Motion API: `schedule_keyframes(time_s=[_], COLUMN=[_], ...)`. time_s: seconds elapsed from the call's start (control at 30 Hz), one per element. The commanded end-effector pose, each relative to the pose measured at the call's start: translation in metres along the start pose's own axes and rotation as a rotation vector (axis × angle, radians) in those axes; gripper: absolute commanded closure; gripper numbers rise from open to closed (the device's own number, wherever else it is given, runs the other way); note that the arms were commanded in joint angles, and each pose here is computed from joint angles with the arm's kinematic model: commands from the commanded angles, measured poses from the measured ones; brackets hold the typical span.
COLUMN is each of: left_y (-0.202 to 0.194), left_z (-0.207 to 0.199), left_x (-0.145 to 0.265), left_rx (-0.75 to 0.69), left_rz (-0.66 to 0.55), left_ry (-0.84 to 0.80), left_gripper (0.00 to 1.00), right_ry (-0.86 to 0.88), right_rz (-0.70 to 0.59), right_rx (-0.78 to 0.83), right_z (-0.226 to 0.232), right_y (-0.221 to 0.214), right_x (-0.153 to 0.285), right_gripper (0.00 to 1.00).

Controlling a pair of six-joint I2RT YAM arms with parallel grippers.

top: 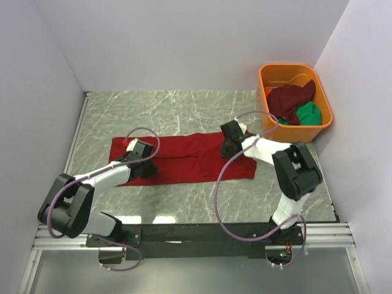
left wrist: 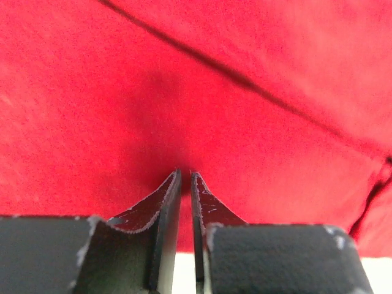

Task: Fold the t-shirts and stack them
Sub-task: Fold the tshirt

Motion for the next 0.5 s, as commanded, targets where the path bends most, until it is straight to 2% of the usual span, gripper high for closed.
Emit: schedule_keyframes(time_s=[0.0, 0.2, 0.33, 0.47], left_y=[-0.016, -0.056, -0.083, -0.093], left_z=[0.002, -0.012, -0.034, -0.067], left_x=[0.011, 0.025, 0.038, 0.041], left_rx=[0.006, 0.022, 0.031, 0.015], left_rz=[0.019, 0.093, 0.154, 0.201], left_ry=[0.007, -0.043, -0.113, -0.187], left_gripper=[0.82, 0.83, 0.83, 0.83], right_ry=[-0.053, -0.083, -0.051, -0.025], right_rz=[0.058, 0.103, 0.098, 0.11], right_rx=[0.085, 0.147, 0.188, 0.217], right_z=[0.007, 0.03, 0.057, 0.074], right_y=[0.001, 0.023, 0.048, 0.068], right_x=[-0.015, -0.042, -0.056, -0.066], right_gripper=[0.7, 0.7, 0.7, 0.7])
Point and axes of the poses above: each gripper's point midway between its finger pads, its own x axis back along the fingers, its own z axis along the line the jaws close on, y = z × x, the point moved 6 cm from there along x, back along the fingers, and after that the axes turned 1 degree about -x, right-handed, at the moved point
